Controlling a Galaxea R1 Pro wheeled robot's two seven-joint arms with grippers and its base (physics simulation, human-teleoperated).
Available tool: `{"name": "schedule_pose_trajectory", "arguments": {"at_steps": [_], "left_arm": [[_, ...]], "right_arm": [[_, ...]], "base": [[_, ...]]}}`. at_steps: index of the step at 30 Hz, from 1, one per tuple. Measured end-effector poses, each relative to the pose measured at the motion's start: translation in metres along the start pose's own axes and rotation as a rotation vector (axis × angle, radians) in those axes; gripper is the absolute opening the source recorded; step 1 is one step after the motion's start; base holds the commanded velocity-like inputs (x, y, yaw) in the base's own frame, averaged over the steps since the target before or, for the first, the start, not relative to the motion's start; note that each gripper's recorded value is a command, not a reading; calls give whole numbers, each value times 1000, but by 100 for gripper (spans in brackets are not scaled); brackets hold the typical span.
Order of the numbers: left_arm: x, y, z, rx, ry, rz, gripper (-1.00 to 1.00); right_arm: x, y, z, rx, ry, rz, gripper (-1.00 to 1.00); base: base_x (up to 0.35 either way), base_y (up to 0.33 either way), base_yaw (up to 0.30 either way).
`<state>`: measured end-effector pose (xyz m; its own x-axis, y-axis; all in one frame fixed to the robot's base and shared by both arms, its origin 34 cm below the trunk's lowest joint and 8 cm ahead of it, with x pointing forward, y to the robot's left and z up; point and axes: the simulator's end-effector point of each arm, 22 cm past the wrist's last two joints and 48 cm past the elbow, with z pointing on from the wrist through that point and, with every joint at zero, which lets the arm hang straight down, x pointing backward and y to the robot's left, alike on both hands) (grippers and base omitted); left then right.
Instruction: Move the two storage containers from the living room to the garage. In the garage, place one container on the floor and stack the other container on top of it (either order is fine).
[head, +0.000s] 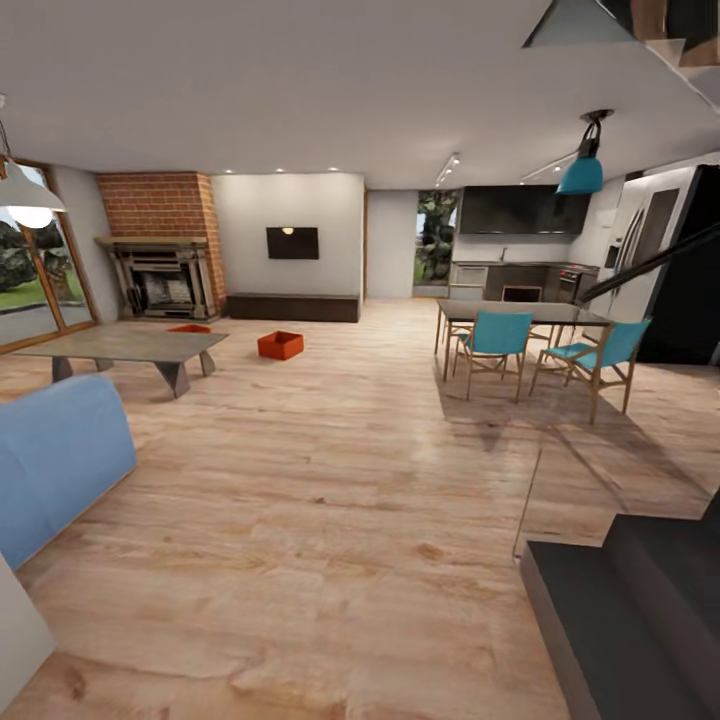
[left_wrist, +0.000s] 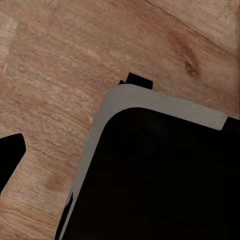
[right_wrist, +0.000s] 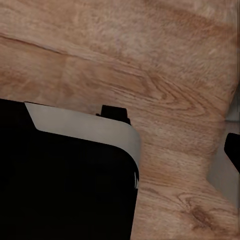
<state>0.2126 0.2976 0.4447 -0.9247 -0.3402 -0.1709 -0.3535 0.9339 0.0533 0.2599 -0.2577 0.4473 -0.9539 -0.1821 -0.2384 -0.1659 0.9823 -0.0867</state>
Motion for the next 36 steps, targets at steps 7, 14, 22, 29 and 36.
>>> {"name": "schedule_pose_trajectory", "arguments": {"at_steps": [7,14,22,29,36], "left_arm": [[0,0,0,0,0,0,100],[2,0,0,0,5,0,100],[6,0,0,0,28,2,100],[8,3,0,-4,38,2,100],[8,1,0,5,40,5,100]], "right_arm": [[1,0,0,1,3,-3,100],[1,-1,0,1,2,-3,100],[0,-1,0,1,2,-3,100],[1,-1,0,2,1,-1,100],[0,-1,0,2,0,-1,100]], "base": [[323,0,-5],[323,0,0],[323,0,0],[324,0,0],[324,0,0]]}}
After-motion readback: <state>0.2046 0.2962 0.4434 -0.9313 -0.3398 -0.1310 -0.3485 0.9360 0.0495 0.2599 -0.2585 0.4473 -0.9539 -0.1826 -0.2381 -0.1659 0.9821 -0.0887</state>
